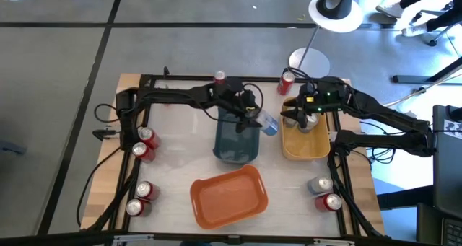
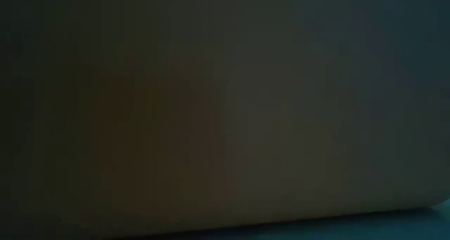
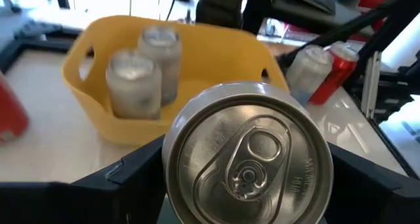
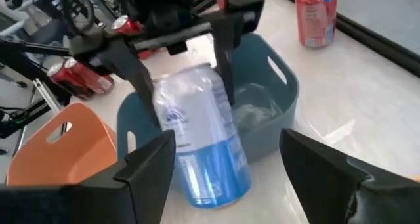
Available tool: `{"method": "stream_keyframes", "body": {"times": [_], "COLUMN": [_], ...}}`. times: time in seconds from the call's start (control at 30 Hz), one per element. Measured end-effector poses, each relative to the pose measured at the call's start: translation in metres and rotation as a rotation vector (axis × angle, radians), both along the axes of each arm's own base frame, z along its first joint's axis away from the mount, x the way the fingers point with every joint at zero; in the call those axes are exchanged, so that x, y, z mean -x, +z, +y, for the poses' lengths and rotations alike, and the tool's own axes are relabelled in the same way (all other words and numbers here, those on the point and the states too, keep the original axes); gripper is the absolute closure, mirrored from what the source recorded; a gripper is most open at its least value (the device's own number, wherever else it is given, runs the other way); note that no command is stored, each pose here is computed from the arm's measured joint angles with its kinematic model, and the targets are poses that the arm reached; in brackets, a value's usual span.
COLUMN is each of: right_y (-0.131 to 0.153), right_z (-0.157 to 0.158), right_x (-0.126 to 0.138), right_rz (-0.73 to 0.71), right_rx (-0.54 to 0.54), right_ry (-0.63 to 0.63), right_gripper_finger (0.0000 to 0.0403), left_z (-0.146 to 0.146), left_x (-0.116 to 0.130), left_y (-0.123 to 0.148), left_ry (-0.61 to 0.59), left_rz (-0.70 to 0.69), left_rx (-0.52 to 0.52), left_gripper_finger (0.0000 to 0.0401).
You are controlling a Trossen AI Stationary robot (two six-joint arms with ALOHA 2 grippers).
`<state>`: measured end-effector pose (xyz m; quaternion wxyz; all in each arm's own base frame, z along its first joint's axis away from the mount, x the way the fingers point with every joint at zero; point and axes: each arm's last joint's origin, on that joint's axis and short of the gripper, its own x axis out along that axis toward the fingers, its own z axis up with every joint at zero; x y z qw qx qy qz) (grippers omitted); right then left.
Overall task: Sort soda cans
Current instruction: Put the top white soda can into the yellow bin
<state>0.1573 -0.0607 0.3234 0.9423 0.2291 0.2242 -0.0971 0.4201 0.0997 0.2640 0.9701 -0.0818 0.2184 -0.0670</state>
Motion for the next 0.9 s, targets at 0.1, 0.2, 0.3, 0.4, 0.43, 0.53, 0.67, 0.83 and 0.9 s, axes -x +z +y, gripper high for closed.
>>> {"method": "stream_keyframes", "body": {"times": [0.1, 0.2, 0.3, 0.4, 0.43, 0.53, 0.67, 0.83, 0.9], "right_y": [-0.003, -0.003, -0.002, -0.002, -0.002, -0.003, -0.005, -0.013, -0.015], "right_z": [0.0, -0.001, -0.001, -0.001, -0.001, -0.002, -0.004, -0.007, -0.01], "right_x": [0.0, 0.0, 0.0, 0.0, 0.0, -0.001, -0.007, -0.023, -0.03], "right_rz": [0.012, 0.012, 0.005, 0.004, 0.005, 0.009, 0.022, 0.054, 0.052], "right_rx": [-0.005, -0.001, 0.007, 0.009, 0.011, 0.01, 0.008, 0.043, 0.059], "right_ry": [-0.014, -0.024, -0.033, -0.036, -0.041, -0.042, -0.037, -0.018, -0.01], "right_gripper_finger": [0.0131, 0.0131, 0.0131, 0.0131, 0.0131, 0.0131, 0.0131, 0.0131, 0.0131], "left_z": [0.002, 0.006, 0.011, 0.017, 0.018, 0.021, 0.025, 0.028, 0.026], "left_x": [-0.001, 0.002, 0.005, 0.01, 0.011, 0.019, 0.028, 0.029, 0.029], "left_y": [-0.011, -0.015, -0.016, -0.02, -0.022, -0.026, -0.022, -0.022, -0.025], "left_ry": [0.007, 0.009, 0.026, 0.043, 0.047, 0.052, 0.085, 0.13, 0.129], "left_rz": [0.058, 0.094, 0.118, 0.17, 0.188, 0.27, 0.315, 0.339, 0.356], "left_rx": [0.016, 0.007, 0.009, 0.027, 0.03, 0.033, 0.014, -0.077, -0.115], "left_gripper_finger": [0.0097, 0.0097, 0.0097, 0.0097, 0.0097, 0.0097, 0.0097, 0.0097, 0.0097]}}
